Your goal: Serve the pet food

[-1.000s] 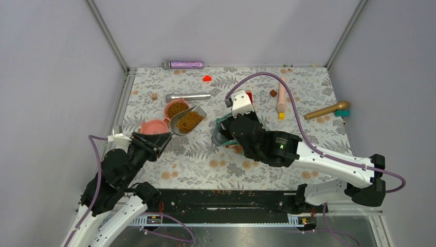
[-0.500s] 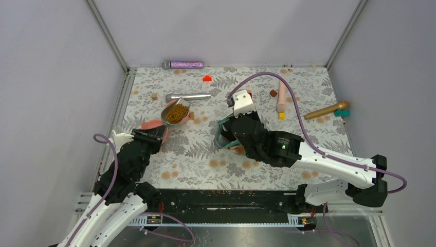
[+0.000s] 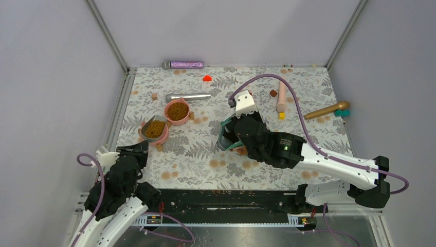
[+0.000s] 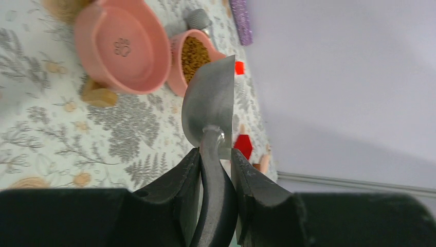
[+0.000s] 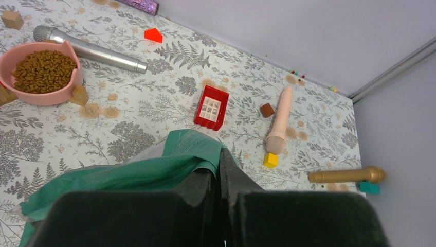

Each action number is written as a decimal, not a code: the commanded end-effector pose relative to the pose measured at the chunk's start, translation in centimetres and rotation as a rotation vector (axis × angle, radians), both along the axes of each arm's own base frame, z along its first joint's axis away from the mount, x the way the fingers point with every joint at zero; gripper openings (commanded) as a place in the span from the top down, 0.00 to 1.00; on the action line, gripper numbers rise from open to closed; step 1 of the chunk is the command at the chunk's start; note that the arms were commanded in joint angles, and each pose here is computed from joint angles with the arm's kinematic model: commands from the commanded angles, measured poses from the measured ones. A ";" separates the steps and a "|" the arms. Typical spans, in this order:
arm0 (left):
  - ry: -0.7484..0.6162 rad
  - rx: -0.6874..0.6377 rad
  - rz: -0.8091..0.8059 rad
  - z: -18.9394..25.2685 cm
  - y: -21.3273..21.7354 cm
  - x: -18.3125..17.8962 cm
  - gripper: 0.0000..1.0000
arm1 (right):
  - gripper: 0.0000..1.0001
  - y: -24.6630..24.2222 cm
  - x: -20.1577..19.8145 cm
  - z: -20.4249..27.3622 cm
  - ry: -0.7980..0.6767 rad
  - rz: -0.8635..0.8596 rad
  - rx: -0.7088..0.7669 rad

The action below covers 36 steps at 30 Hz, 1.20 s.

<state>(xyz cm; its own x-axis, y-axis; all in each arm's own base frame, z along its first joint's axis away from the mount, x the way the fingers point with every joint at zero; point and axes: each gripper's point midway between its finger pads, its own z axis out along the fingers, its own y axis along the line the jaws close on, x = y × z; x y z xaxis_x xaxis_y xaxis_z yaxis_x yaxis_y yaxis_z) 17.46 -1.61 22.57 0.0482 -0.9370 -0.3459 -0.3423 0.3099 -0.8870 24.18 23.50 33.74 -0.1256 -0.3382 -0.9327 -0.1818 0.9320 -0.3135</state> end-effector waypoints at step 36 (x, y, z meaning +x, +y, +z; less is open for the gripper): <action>0.403 0.312 0.123 -3.2 2.3 4.5 1.00 | 1.00 -2.6 0.1 6.3 -0.147 -0.109 0.262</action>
<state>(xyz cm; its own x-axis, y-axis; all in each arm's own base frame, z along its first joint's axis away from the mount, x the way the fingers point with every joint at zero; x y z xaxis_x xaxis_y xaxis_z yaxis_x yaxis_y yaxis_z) 19.52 2.11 17.66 0.0079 -0.7645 -0.6446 -0.7462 0.4246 -0.5127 24.34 23.14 33.85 -0.0980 -0.3378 -0.9361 -0.1630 0.9334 -0.3198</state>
